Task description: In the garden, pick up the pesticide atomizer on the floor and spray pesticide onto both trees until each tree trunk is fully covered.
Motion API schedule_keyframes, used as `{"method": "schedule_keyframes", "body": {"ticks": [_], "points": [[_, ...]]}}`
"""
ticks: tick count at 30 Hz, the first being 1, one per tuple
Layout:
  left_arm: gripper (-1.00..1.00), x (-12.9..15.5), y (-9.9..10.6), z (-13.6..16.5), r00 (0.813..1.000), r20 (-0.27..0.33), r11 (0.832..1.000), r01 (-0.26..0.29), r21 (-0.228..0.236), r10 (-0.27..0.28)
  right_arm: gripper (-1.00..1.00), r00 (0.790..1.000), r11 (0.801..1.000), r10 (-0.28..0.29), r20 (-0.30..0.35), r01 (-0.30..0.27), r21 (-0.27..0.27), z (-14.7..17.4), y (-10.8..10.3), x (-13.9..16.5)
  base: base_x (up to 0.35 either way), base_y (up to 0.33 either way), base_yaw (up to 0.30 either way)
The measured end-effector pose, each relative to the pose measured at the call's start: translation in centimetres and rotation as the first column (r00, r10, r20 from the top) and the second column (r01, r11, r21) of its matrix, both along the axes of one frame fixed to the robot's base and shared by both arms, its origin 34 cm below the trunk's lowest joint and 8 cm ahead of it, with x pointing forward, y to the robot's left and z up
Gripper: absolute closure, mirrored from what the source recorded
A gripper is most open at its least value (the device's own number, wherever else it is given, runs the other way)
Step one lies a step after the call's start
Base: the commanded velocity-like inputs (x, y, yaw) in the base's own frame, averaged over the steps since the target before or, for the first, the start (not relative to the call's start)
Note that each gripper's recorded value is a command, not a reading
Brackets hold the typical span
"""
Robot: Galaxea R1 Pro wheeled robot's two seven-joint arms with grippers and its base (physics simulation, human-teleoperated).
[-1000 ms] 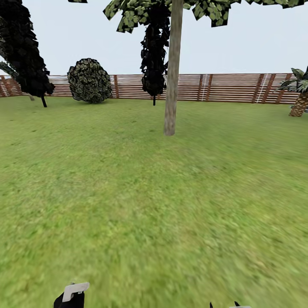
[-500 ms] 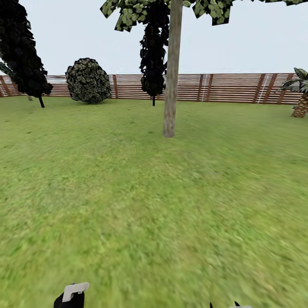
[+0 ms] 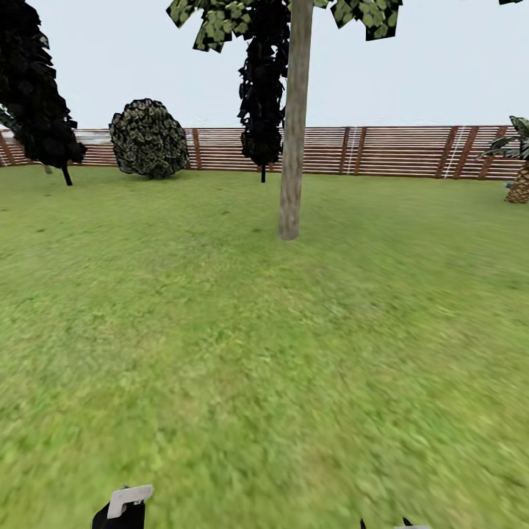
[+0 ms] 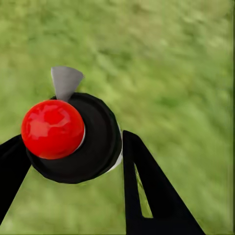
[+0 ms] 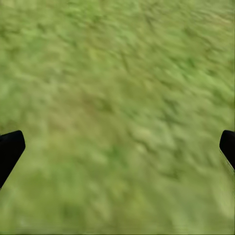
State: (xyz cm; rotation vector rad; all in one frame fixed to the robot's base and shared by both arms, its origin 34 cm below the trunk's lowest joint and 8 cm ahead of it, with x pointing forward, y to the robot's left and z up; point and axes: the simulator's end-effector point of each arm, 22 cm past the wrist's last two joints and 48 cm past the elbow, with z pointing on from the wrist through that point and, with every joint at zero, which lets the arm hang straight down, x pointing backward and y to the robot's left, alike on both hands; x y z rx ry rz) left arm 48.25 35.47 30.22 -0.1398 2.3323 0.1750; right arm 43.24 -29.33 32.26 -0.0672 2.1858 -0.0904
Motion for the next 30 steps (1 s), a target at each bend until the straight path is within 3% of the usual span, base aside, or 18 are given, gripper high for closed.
{"method": "schedule_keyframes", "body": {"ticks": [30], "points": [[1.0, -0.03, -0.01, -0.02, 1.0, -0.001, 1.0, 0.001, 0.001, -0.001, -1.0, 1.0, 1.0, 0.0, 0.0, 0.0, 0.001, 0.0, 0.03, 0.0, 0.337, -0.078, 0.0]]}}
